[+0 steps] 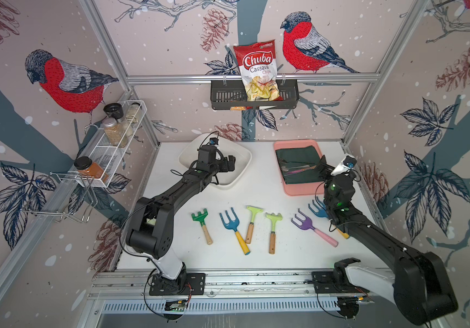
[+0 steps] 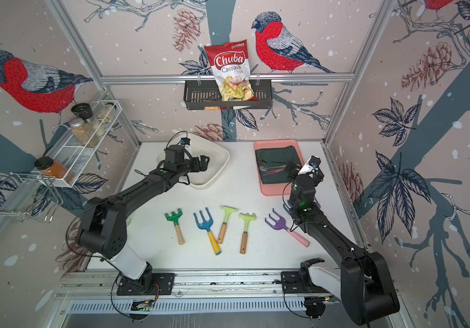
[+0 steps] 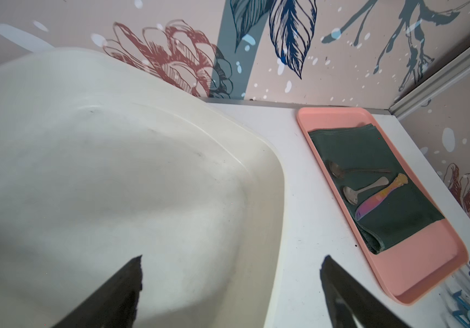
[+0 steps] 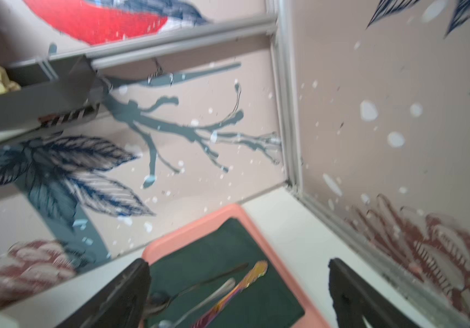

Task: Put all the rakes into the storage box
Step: Adjust the storage box at the center of the board.

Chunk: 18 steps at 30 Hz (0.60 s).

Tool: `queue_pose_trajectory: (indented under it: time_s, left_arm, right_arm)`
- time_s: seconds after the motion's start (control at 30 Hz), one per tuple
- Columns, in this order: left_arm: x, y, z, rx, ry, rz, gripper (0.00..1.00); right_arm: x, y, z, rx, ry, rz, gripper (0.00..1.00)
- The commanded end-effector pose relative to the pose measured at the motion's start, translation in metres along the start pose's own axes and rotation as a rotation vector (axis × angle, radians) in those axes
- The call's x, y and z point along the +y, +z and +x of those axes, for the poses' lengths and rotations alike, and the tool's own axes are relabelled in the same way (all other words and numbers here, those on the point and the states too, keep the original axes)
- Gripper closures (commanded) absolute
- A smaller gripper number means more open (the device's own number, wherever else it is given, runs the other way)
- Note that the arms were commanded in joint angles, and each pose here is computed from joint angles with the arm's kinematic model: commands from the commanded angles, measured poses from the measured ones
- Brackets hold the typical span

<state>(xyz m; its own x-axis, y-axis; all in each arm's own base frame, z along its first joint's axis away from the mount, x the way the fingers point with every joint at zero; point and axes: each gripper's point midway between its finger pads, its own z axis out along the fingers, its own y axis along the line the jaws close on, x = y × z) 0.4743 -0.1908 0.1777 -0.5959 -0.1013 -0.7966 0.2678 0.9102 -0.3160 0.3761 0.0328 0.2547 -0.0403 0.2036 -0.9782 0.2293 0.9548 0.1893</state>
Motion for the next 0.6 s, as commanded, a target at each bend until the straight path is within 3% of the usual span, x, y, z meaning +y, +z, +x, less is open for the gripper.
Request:
queue_pose_trajectory:
  time_s: [0.0,0.3,0.57]
  left_arm:
    - [-0.025,0.029,0.013,0.092,-0.031,0.092,0.03]
    - [-0.057,0.108,0.023,0.225,-0.056,0.212,0.04]
    - [-0.099,0.138,0.059,0.403,-0.002,0.251,0.04]
  right_arm:
    - [0.002,-0.017,0.065,0.301,-0.004,-0.026,0.00]
    - [0.011,-0.035,0.065,0.360,0.031,-0.072,0.00]
    - [-0.009,-0.046,0.055,0.315,0.042,-0.010,0.00]
